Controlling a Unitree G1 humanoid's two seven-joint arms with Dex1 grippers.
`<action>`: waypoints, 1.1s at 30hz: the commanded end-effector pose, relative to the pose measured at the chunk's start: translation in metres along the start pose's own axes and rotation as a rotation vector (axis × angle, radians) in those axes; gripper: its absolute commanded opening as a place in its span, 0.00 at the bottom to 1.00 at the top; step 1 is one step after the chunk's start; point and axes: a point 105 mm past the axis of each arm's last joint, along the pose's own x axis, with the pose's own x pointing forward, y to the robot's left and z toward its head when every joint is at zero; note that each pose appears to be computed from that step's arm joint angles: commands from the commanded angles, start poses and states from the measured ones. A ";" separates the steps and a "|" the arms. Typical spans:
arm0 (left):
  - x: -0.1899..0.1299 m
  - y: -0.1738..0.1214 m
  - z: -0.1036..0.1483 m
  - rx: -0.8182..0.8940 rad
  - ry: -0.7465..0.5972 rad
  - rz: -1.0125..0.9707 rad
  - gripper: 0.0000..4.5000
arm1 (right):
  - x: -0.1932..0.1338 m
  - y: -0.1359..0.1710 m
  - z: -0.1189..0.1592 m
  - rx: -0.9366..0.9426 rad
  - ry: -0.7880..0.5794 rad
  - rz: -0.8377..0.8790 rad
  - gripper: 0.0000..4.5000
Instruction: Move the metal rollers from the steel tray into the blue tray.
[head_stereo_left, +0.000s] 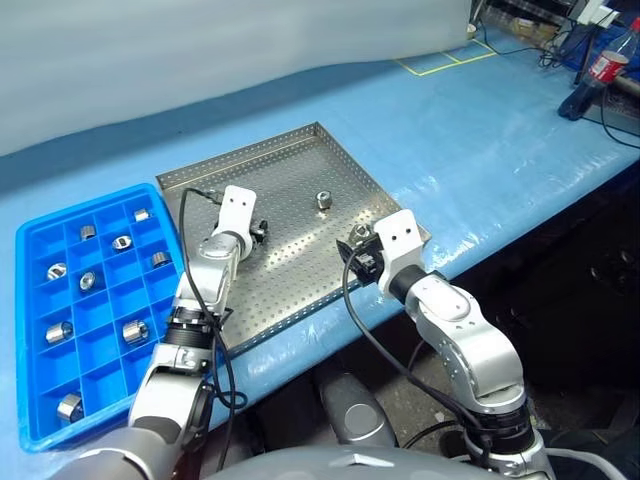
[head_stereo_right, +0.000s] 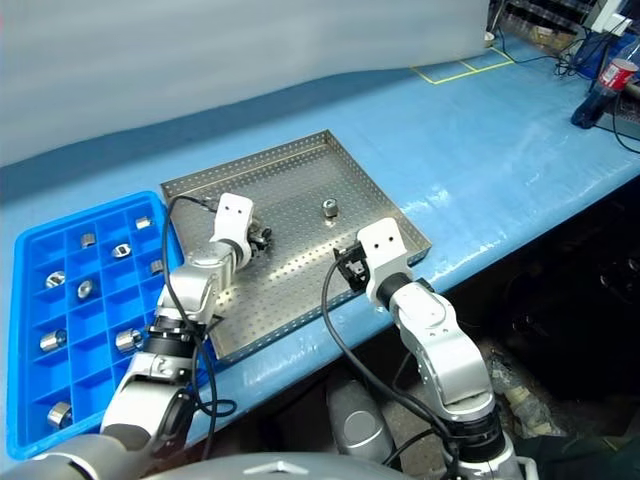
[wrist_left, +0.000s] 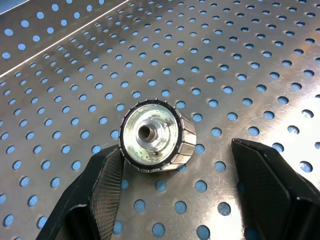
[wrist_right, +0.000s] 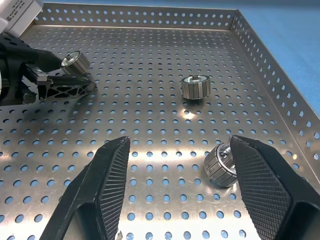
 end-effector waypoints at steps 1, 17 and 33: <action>-0.003 -0.004 0.004 -0.017 -0.037 -0.019 0.69 | 0.000 -0.002 0.015 -0.004 -0.067 0.001 0.75; -0.010 -0.014 0.017 -0.017 -0.124 -0.107 0.60 | 0.006 -0.007 0.016 -0.020 -0.068 -0.010 0.75; 0.007 -0.011 0.011 -0.115 -0.070 -0.044 0.99 | 0.009 -0.008 0.012 -0.007 -0.058 -0.017 0.75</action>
